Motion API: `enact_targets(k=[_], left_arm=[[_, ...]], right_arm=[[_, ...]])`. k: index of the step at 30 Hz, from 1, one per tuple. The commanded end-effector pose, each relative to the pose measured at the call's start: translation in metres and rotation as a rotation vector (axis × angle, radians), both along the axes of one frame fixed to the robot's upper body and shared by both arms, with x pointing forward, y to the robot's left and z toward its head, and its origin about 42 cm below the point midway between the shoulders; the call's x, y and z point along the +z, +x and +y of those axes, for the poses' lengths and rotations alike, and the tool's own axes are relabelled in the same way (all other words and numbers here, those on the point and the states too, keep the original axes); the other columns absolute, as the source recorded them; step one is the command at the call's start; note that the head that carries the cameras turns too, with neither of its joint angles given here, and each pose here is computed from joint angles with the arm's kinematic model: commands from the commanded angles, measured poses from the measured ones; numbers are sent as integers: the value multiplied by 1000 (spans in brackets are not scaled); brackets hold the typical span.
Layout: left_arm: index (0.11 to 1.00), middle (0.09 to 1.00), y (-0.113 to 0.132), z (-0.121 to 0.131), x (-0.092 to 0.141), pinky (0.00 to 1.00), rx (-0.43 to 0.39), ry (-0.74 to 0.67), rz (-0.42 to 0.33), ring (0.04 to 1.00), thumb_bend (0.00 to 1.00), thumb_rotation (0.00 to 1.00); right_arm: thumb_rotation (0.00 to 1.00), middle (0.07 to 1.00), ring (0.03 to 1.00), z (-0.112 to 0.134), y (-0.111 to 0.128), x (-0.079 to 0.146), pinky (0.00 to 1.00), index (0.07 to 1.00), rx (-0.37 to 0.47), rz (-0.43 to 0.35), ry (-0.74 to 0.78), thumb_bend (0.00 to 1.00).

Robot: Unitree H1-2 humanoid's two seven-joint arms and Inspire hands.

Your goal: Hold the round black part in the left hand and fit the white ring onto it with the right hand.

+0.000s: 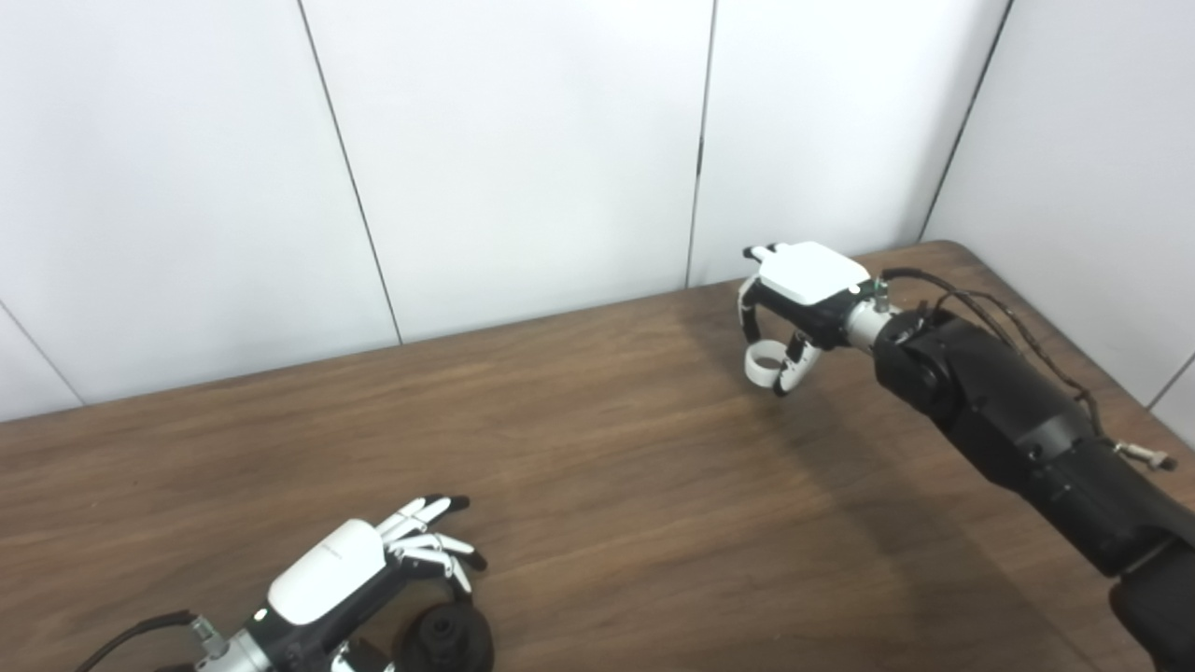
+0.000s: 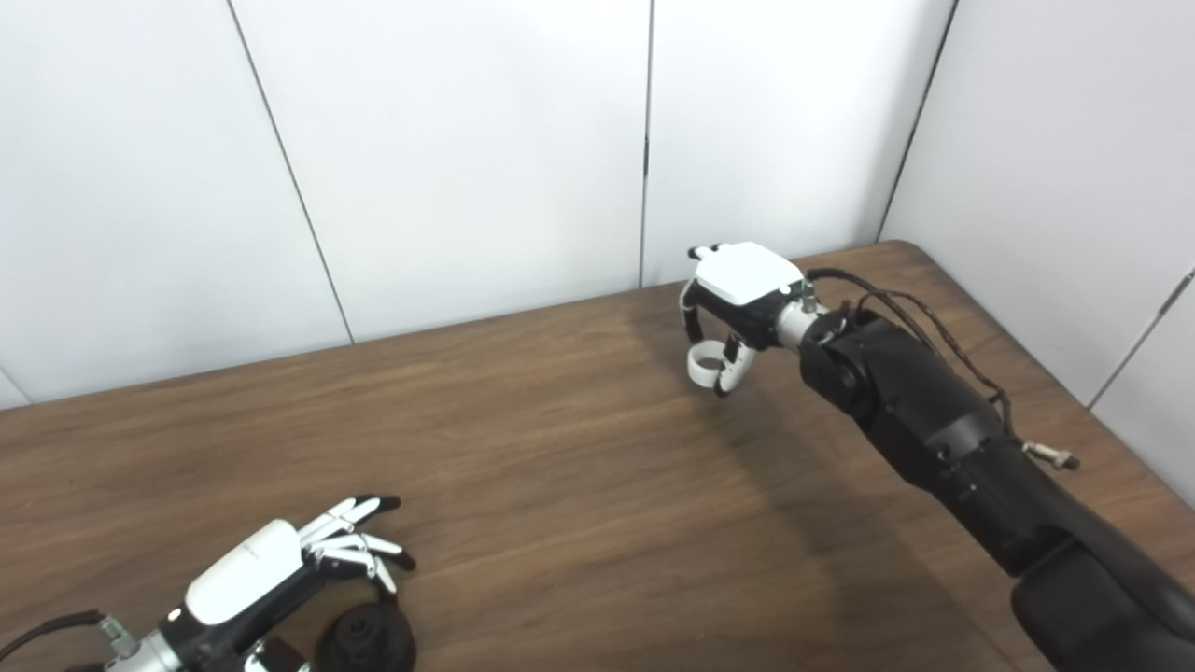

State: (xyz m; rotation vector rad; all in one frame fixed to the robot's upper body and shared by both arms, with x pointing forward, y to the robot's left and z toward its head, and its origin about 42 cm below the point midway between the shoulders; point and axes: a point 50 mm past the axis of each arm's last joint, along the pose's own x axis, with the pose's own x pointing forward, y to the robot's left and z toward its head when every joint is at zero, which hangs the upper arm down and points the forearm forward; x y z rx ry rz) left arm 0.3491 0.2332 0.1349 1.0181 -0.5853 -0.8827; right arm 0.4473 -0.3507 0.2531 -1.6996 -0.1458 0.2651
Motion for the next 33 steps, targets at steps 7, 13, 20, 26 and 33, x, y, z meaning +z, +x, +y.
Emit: enact_targets(k=[7,13,20,26,33], left_arm=[[481,761,13,2,-2,1000,20,65,-29,978,524,61],[481,759,18,1,-4,1000,26,75,-32,974,524,61],[481,759,18,-6,-4,1000,15,69,-32,970,524,61],[481,757,18,-16,-5,1000,1,69,-37,964,524,61],[480,744,18,-24,-6,1000,-6,59,-49,952,524,60]], right_arm=[[138,780,1000,32,4,64,1000,480,151,-134,2,526],[139,785,1000,58,-3,81,1000,480,231,-143,-1,526],[138,771,1000,89,-18,94,1000,480,392,-176,36,526],[135,765,1000,127,-40,101,1000,480,544,-187,115,526],[137,756,1000,175,-67,110,1000,479,707,-189,156,526]])
